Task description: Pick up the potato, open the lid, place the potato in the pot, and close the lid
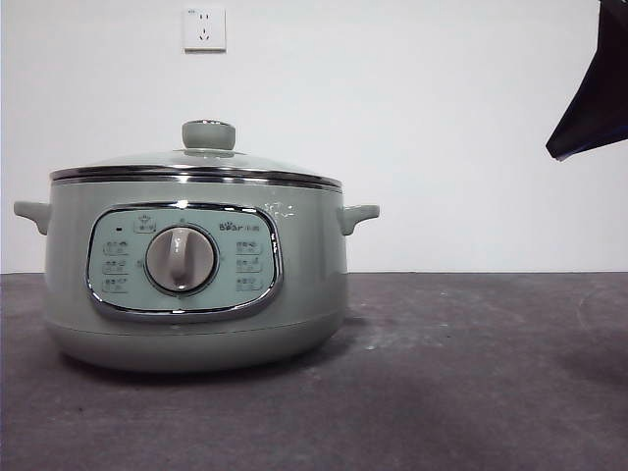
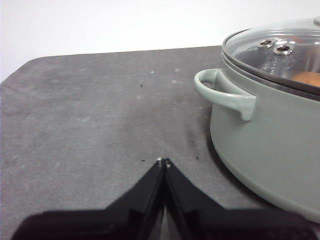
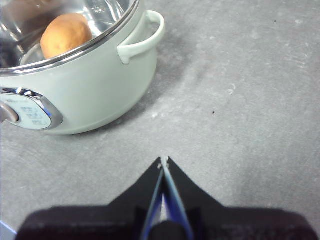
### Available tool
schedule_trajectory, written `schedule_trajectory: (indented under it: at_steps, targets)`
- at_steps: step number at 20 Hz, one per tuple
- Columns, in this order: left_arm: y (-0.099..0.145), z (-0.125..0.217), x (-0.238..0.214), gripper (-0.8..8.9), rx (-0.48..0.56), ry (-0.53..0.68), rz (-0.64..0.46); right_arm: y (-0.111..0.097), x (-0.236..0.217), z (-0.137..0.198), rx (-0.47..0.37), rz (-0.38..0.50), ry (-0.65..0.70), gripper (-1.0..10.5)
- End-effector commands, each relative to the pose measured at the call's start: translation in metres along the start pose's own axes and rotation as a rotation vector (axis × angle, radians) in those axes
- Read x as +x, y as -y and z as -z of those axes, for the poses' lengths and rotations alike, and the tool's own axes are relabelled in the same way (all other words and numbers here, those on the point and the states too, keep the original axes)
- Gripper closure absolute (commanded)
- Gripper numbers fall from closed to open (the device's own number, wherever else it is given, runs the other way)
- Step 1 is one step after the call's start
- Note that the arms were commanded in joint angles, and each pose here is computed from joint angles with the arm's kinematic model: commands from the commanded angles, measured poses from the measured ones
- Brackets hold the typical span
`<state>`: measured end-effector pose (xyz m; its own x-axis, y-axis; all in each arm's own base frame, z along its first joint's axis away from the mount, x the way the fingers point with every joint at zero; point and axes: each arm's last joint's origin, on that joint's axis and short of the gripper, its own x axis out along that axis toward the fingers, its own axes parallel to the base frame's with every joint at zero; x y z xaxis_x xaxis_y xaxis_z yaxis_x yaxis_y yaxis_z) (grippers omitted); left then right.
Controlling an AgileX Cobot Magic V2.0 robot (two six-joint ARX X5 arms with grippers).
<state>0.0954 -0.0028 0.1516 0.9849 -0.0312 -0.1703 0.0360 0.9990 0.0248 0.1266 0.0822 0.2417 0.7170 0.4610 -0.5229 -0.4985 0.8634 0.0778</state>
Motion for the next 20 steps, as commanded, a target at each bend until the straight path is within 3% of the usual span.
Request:
schedule_trajectory:
  at_steps: [1, 16, 20]
  targets:
    - [0.000, 0.005, 0.001, 8.16, 0.000, -0.015, -0.005, 0.000, 0.001, 0.002, 0.010, 0.002, -0.002, 9.5]
    - [0.000, 0.005, 0.001, 8.16, 0.000, -0.015, -0.005, 0.000, -0.003, 0.001, 0.011, 0.002, 0.020, 9.5]
    - [0.000, 0.005, 0.001, 8.16, 0.000, -0.015, -0.005, 0.010, -0.016, 0.003, 0.045, 0.048, 0.067, 9.5]
